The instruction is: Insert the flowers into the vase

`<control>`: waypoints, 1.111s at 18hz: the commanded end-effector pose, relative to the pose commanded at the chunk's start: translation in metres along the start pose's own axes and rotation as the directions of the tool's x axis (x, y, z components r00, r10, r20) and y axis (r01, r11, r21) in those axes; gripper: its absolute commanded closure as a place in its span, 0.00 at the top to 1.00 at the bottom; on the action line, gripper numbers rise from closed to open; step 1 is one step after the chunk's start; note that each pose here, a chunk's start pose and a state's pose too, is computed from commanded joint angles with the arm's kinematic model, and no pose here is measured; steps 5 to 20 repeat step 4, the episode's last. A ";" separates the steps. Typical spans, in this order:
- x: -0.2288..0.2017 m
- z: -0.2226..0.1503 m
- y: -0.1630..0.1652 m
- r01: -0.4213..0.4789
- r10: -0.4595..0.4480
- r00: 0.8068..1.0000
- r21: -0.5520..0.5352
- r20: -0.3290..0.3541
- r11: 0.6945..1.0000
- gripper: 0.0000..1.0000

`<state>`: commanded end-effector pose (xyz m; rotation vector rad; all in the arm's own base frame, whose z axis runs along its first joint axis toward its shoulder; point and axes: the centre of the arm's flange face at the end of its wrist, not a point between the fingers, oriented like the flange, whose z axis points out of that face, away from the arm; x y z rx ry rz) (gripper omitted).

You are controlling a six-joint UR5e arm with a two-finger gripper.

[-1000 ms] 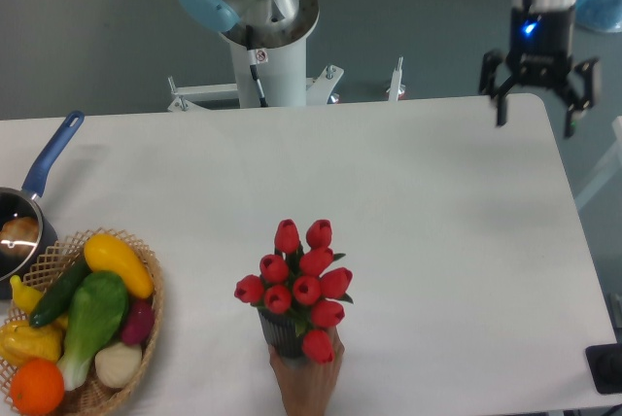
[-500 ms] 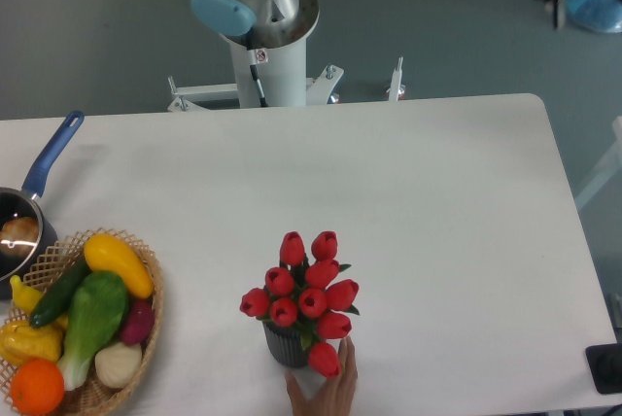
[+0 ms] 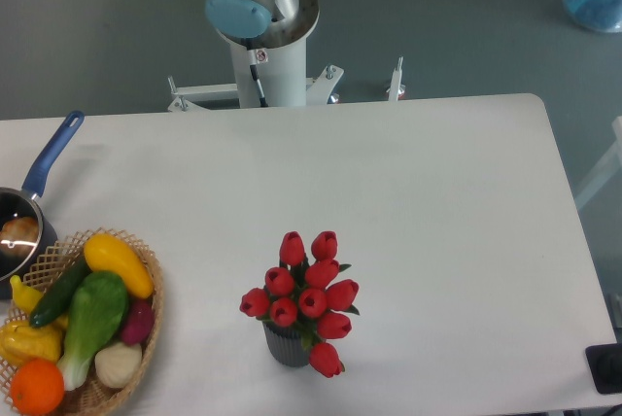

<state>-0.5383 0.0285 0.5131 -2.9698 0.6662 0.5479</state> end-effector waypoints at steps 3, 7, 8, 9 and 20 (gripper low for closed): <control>0.000 0.000 0.000 0.003 -0.003 1.000 0.002 0.003 1.000 1.00; -0.001 0.000 -0.001 0.004 -0.004 1.000 0.002 0.003 1.000 1.00; -0.001 0.000 -0.001 0.004 -0.004 1.000 0.002 0.003 1.000 1.00; -0.001 0.000 -0.001 0.004 -0.004 1.000 0.002 0.003 1.000 1.00; -0.001 0.000 -0.001 0.004 -0.004 1.000 0.002 0.003 1.000 1.00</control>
